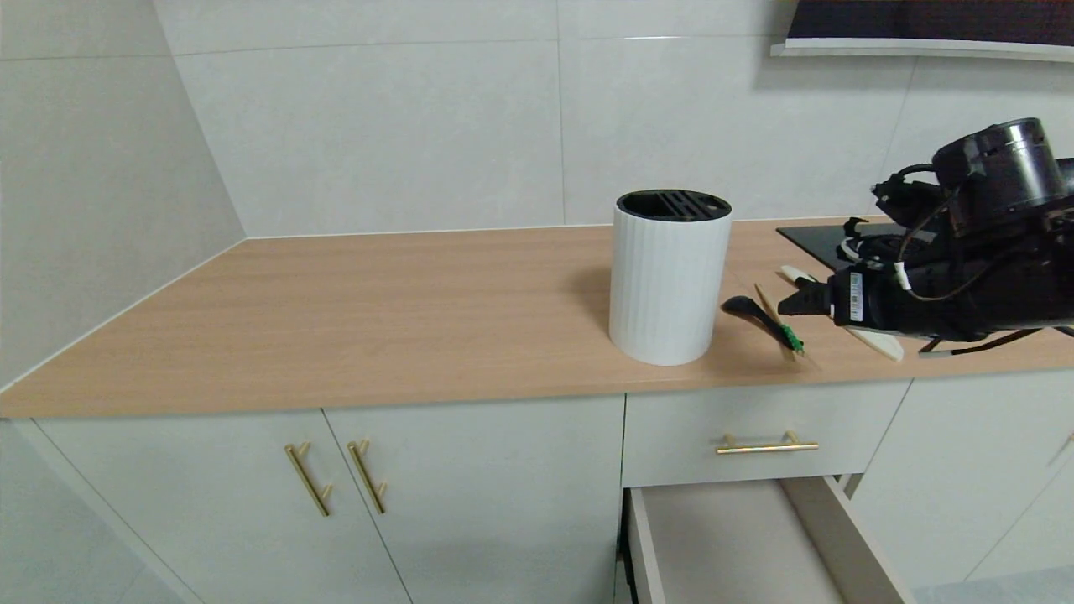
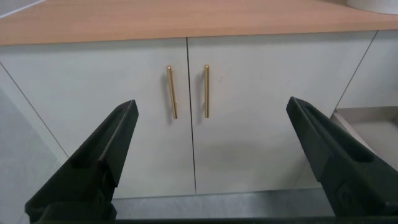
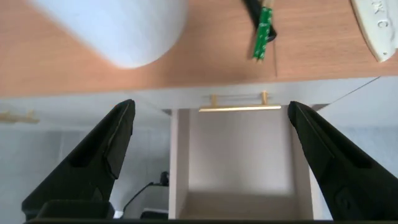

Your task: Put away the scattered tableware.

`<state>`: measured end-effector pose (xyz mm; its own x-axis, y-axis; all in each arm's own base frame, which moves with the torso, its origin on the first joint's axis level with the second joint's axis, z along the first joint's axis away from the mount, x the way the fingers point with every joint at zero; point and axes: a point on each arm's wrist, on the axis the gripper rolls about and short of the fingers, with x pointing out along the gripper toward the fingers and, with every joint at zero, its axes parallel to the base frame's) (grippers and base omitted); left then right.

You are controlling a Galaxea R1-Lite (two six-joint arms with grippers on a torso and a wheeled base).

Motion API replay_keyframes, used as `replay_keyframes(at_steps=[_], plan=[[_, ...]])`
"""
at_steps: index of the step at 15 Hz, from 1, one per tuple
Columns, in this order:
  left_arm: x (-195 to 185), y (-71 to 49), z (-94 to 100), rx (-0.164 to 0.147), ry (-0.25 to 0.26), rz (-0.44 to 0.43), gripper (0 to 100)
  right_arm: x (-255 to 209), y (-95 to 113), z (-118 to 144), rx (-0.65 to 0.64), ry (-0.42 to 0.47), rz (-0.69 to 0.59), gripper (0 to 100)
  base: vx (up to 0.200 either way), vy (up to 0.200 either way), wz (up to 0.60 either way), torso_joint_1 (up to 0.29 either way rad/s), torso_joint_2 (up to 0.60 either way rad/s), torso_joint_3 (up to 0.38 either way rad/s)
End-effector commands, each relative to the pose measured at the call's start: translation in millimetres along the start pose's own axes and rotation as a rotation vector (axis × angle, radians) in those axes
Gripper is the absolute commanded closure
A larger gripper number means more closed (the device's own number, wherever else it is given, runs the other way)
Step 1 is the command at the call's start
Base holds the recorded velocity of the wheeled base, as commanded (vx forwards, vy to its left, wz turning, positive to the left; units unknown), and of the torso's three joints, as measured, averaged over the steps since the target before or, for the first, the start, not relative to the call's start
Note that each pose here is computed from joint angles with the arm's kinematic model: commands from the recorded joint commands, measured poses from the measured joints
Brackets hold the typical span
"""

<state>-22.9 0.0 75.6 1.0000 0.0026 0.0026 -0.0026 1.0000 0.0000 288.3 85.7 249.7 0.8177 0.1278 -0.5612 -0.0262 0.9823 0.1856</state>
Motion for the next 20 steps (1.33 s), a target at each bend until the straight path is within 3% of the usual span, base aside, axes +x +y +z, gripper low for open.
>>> replay_keyframes(at_steps=[1, 5, 9, 11, 20], plan=[[0, 0.0, 0.1, 0.000, 0.001, 0.001, 0, 35, -2, -6, 0.012, 0.042, -0.030, 0, 0.000, 0.000, 0.00, 0.000, 0.00, 0.000], [0, 0.0, 0.1, 0.000, 0.001, 0.001, 0, 84, -5, -15, 0.011, 0.001, -0.193, 0, 0.000, 0.000, 0.00, 0.000, 0.00, 0.000], [0, 0.0, 0.1, 0.000, 0.001, 0.001, 0, 113, -10, -19, 0.016, -0.026, -0.216, 0, 0.000, 0.000, 0.00, 0.000, 0.00, 0.000], [0, 0.0, 0.1, 0.000, 0.001, 0.001, 0, 121, -22, -18, 0.031, -0.028, -0.242, 0, 0.000, 0.000, 0.00, 0.000, 0.00, 0.000], [0, 0.0, 0.1, 0.000, 0.001, 0.001, 0, 125, -25, -18, 0.036, -0.025, -0.250, 0, 0.000, 0.000, 0.00, 0.000, 0.00, 0.000]])
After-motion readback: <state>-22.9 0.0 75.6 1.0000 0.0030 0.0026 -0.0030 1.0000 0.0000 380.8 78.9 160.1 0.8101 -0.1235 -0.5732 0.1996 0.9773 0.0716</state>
